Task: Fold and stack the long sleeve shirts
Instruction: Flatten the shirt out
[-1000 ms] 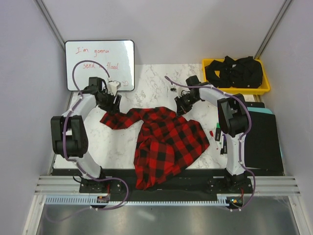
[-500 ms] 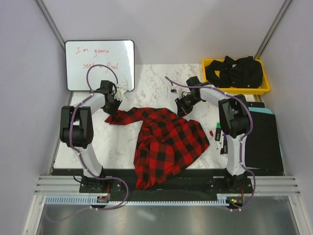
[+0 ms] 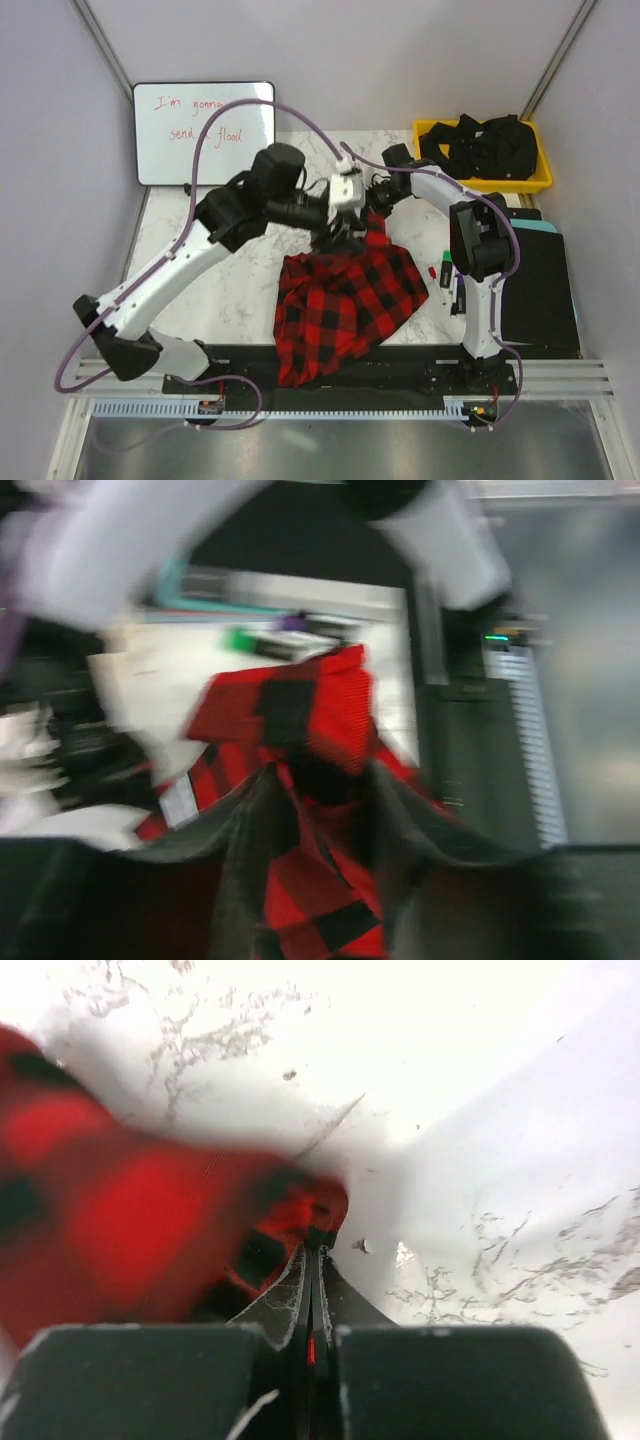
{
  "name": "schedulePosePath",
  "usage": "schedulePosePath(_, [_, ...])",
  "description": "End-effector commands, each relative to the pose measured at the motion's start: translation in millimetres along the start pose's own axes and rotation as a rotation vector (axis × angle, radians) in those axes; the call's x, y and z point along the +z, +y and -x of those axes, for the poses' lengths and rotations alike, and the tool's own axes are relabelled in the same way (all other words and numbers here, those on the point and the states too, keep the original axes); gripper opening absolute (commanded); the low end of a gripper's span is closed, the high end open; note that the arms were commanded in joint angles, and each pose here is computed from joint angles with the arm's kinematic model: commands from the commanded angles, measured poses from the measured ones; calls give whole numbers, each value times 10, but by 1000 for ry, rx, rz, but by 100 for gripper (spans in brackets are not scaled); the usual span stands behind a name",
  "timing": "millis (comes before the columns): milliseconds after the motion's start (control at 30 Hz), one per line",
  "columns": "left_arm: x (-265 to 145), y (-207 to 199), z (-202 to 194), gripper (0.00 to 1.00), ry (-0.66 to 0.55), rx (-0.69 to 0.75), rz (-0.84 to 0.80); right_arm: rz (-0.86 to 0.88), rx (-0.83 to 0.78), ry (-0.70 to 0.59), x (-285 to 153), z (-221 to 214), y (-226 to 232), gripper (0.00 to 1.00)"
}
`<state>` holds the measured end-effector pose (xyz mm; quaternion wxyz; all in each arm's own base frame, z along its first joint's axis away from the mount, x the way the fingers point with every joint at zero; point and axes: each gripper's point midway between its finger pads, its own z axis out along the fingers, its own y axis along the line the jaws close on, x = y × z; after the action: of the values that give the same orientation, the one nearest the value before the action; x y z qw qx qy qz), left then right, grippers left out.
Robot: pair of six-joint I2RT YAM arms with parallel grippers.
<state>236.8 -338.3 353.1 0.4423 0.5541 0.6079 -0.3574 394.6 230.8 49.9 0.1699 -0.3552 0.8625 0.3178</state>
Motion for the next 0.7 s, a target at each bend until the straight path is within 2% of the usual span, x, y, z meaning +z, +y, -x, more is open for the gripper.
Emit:
schedulePosePath(0, [-193,-852,-602,75,126,5,-289,0,-27,-139,-343,423,25,0])
schedulePosePath(67, [-332,-741,-874,76,162,-3,-161,2,-33,-170,-430,496,35,0])
schedulePosePath(133, [-541,-354,-1242,77,189,-190,-3,5,-43,-201,-536,571,60,0])
schedulePosePath(167, [-746,-17,-1400,76,183,-276,121,17,-48,-211,-562,598,101,0])
schedulePosePath(200, [-830,145,-1578,73,216,-338,205,21,-54,-227,-620,638,145,0])
schedulePosePath(267, [-910,330,-1972,71,284,-425,299,43,-59,-248,-664,670,225,0])
schedulePosePath(367, [-857,381,-2301,68,359,-505,331,65,-72,-294,-785,756,375,0])
schedulePosePath(400, [-797,393,-2437,63,388,-566,326,64,-79,-317,-864,807,426,0])
schedulePosePath(500, [-634,355,-2606,58,412,-675,265,74,-98,-356,-1032,887,582,0])
schedulePosePath(667, [-425,295,-2817,59,442,-862,205,84,-105,-393,-1189,930,742,0])
